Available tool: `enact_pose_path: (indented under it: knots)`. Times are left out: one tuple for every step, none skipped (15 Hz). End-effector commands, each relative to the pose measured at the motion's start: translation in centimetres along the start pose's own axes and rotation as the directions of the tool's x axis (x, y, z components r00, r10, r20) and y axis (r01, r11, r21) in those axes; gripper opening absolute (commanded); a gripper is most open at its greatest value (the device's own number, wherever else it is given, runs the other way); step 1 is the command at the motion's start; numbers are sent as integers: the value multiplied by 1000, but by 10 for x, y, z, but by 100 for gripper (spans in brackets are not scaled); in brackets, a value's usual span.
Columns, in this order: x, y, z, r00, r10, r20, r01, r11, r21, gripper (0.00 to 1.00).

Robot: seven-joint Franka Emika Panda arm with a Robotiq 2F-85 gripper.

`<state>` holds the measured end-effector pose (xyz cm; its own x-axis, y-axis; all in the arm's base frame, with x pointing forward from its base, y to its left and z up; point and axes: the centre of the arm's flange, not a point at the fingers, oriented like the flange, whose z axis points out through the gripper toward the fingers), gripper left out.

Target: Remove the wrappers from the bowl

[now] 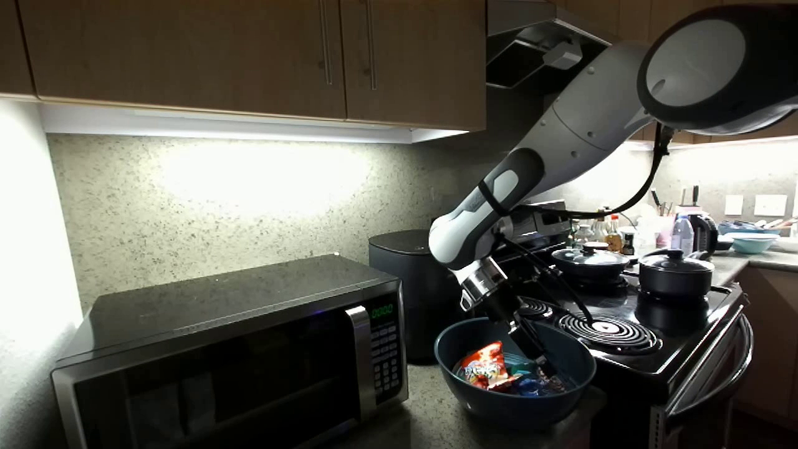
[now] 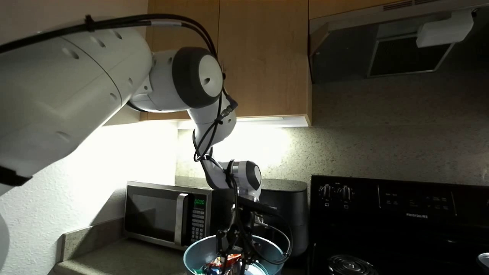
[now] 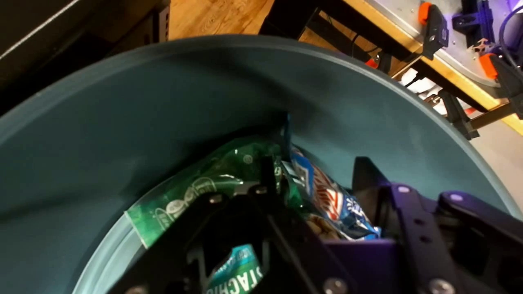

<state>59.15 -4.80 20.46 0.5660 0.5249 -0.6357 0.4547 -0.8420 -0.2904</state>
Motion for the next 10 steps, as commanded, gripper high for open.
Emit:
enact_pose_path:
  knots:
    - [-3, 4, -6, 1000, -1, 0, 1, 999, 47, 22]
    - [-5, 4, -7, 1000, 12, -6, -11, 998, 61, 15]
    - [-6, 4, -8, 1000, 16, -7, -15, 997, 74, 10]
    - [-9, 5, -9, 1000, 21, -9, -20, 996, 90, 8]
    - [-10, 6, -9, 1000, 22, -10, -21, 994, 107, 7]
    - [-11, 6, -9, 1000, 24, -13, -22, 992, 123, 4]
    - [-12, 6, -9, 999, 29, -18, -26, 990, 136, 3]
    - [-13, 6, -10, 999, 38, -22, -34, 988, 151, 6]
    - [-14, 6, -10, 999, 40, -25, -35, 986, 165, 7]
    - [-17, 4, -13, 999, 43, -33, -37, 984, 177, 8]
